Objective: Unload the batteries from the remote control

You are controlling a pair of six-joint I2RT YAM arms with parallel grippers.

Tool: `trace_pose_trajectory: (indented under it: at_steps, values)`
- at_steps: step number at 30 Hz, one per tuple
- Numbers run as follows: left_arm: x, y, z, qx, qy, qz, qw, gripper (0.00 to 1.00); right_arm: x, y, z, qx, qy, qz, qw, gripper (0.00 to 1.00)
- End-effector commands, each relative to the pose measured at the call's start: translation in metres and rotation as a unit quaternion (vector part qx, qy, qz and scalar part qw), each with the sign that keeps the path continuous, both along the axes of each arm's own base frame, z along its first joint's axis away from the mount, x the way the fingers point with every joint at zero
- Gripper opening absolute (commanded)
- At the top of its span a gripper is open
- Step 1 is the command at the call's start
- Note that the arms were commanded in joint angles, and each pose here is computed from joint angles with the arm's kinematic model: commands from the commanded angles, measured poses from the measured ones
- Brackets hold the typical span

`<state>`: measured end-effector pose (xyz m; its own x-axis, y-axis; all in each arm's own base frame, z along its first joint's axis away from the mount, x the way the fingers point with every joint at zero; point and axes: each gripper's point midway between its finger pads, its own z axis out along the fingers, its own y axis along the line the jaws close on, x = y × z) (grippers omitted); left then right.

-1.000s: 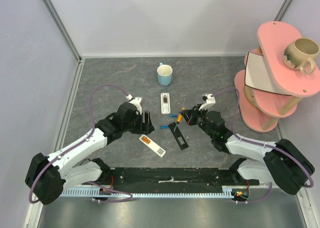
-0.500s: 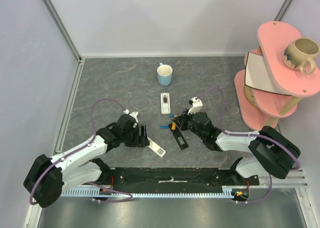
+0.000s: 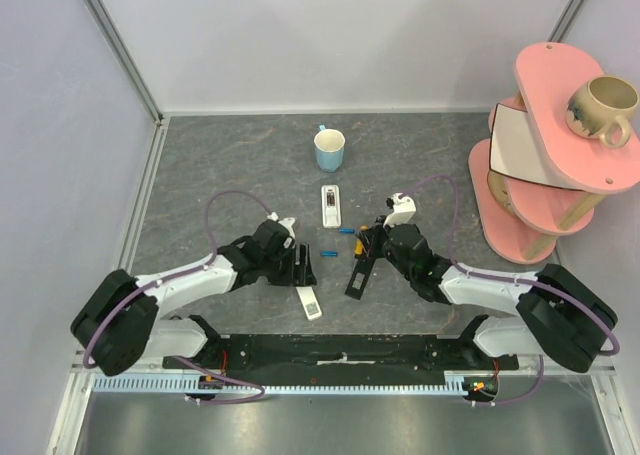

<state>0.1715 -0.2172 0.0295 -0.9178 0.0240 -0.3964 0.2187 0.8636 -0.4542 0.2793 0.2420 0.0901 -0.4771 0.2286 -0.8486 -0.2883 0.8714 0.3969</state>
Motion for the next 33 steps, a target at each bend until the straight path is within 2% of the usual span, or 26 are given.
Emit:
trace_pose_trajectory:
  at_steps: [1, 8, 13, 19, 21, 23, 24, 27, 31, 33]
  values:
    - [0.016, -0.028, 0.01, -0.007, -0.025, -0.016, 1.0, 0.75, 0.001, -0.008, 0.009, -0.008, -0.019, -0.007, 1.0, 0.0]
    - [0.014, -0.03, -0.004, 0.112, -0.059, -0.031, 0.992, 0.75, -0.001, -0.006, 0.018, 0.006, -0.029, 0.0, 1.0, 0.0]
    - [-0.015, -0.017, -0.023, 0.203, -0.057, -0.049, 0.976, 0.72, -0.003, -0.003, 0.022, 0.017, -0.034, 0.007, 0.999, 0.0]
    - [-0.034, 0.002, -0.033, 0.267, -0.055, -0.043, 0.961, 0.66, -0.005, 0.002, 0.025, 0.029, -0.037, 0.021, 0.999, 0.0]
    - [-0.037, 0.004, -0.036, 0.275, -0.055, -0.045, 0.959, 0.63, -0.006, 0.003, 0.026, 0.031, -0.039, 0.025, 0.998, 0.0]
    - [-0.037, 0.004, -0.035, 0.274, -0.058, -0.051, 0.959, 0.54, -0.006, 0.003, 0.029, 0.035, -0.043, 0.026, 0.998, 0.0]
    - [-0.036, 0.003, -0.035, 0.274, -0.061, -0.054, 0.958, 0.41, -0.007, 0.003, 0.029, 0.035, -0.044, 0.026, 0.998, 0.0]
    - [-0.027, -0.008, -0.025, 0.262, -0.088, -0.077, 0.958, 0.22, -0.008, 0.001, 0.033, 0.041, -0.05, 0.026, 0.998, 0.0]
    - [-0.007, -0.031, -0.005, 0.237, -0.156, -0.129, 0.95, 0.18, -0.008, -0.006, 0.037, 0.041, -0.056, 0.013, 0.998, 0.0]
    - [0.003, -0.049, 0.009, 0.203, -0.188, -0.146, 0.95, 0.17, -0.008, -0.009, 0.04, 0.041, -0.059, 0.009, 0.997, 0.0]
